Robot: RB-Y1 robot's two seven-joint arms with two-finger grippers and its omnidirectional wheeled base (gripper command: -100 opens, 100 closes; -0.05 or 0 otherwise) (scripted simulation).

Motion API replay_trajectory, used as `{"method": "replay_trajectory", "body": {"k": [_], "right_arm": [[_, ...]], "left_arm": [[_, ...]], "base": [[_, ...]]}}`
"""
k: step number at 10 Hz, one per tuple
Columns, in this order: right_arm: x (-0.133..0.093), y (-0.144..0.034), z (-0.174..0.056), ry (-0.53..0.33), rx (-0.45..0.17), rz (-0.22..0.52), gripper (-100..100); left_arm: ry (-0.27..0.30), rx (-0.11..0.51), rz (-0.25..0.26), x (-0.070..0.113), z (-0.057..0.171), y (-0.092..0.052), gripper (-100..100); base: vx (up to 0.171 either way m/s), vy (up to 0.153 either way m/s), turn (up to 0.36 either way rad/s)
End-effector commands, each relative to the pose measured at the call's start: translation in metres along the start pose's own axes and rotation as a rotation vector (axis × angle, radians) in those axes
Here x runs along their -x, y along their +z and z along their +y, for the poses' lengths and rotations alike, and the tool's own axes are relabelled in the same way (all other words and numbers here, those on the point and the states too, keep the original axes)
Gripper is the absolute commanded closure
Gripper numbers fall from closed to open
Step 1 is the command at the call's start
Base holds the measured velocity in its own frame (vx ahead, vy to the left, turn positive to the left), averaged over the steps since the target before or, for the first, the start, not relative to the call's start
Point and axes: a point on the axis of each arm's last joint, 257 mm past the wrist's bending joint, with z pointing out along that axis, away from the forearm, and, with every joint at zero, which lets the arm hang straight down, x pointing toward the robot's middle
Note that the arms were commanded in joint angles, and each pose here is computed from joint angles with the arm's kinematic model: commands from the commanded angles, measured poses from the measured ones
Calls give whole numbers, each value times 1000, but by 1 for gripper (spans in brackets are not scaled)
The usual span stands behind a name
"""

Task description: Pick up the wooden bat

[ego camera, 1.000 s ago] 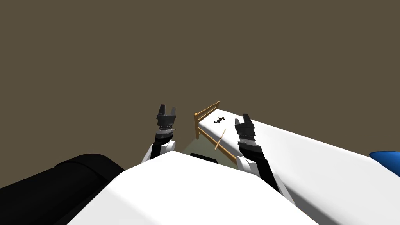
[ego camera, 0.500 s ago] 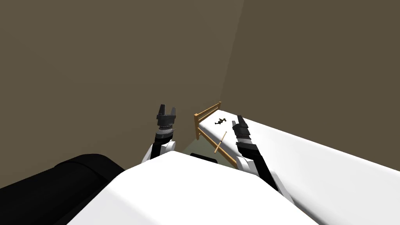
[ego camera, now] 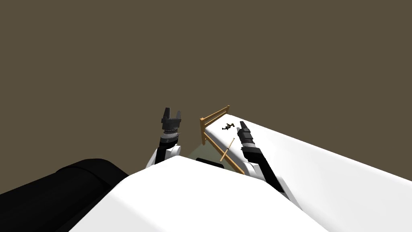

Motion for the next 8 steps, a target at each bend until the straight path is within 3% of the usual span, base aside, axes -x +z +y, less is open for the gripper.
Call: {"method": "replay_trajectory", "body": {"k": [1, 8], "right_arm": [[-10, -1, -15, -12, -55, 17, -100], [-24, -9, -59, -35, -222, 56, -100]], "left_arm": [[0, 0, 0, 0, 0, 0, 0], [0, 0, 0, 0, 0, 0, 0]], "base": [[83, -48, 106], [48, -44, 64]]}}
